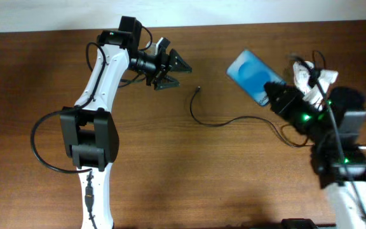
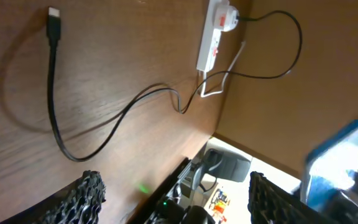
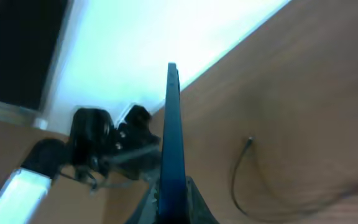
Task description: Plug charger to phone and switch on socket
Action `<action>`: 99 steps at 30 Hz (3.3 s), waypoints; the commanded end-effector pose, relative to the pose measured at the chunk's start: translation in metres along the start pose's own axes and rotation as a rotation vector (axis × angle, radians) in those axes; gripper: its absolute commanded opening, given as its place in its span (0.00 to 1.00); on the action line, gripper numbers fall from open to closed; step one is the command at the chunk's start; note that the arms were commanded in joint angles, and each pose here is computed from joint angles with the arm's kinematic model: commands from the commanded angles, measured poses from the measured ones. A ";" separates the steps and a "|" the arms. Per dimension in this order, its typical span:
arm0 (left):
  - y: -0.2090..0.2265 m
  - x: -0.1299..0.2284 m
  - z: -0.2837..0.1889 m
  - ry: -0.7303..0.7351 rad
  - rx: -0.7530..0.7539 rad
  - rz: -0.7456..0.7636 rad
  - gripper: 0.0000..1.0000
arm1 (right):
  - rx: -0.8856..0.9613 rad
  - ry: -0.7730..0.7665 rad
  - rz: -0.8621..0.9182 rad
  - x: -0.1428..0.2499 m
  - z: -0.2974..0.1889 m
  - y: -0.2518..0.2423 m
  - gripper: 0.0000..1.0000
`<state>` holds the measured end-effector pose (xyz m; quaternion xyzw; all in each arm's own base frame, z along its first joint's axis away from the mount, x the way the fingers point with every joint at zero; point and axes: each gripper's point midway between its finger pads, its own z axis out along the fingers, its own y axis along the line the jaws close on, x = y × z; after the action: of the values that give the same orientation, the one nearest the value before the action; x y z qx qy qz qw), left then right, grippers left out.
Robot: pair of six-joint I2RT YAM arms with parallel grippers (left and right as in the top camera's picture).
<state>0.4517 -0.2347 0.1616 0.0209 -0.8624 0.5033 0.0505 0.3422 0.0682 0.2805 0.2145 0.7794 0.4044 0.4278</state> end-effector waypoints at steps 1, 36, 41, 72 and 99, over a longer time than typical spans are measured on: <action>-0.013 0.001 -0.005 0.010 0.072 0.030 0.77 | -0.113 -0.053 0.349 0.012 0.020 -0.029 0.04; -0.064 -0.051 0.027 -0.160 0.127 -0.047 0.34 | -0.153 -0.087 0.757 0.060 0.149 0.012 0.04; -0.078 -0.056 0.024 -0.164 0.184 -0.087 0.31 | -0.168 -0.065 0.750 0.067 0.149 0.019 0.04; -0.113 -0.038 0.032 -0.060 0.294 -0.007 0.00 | -0.232 -0.064 0.711 0.062 0.146 0.034 0.05; 0.022 -0.047 -0.057 -0.186 0.001 0.083 0.00 | 0.124 0.348 0.016 0.094 0.113 -0.111 0.83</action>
<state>0.5000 -0.1872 0.1745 0.0575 -0.8444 0.5321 -0.0249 0.3911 0.1158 0.1091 0.2354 0.8493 0.3960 0.2576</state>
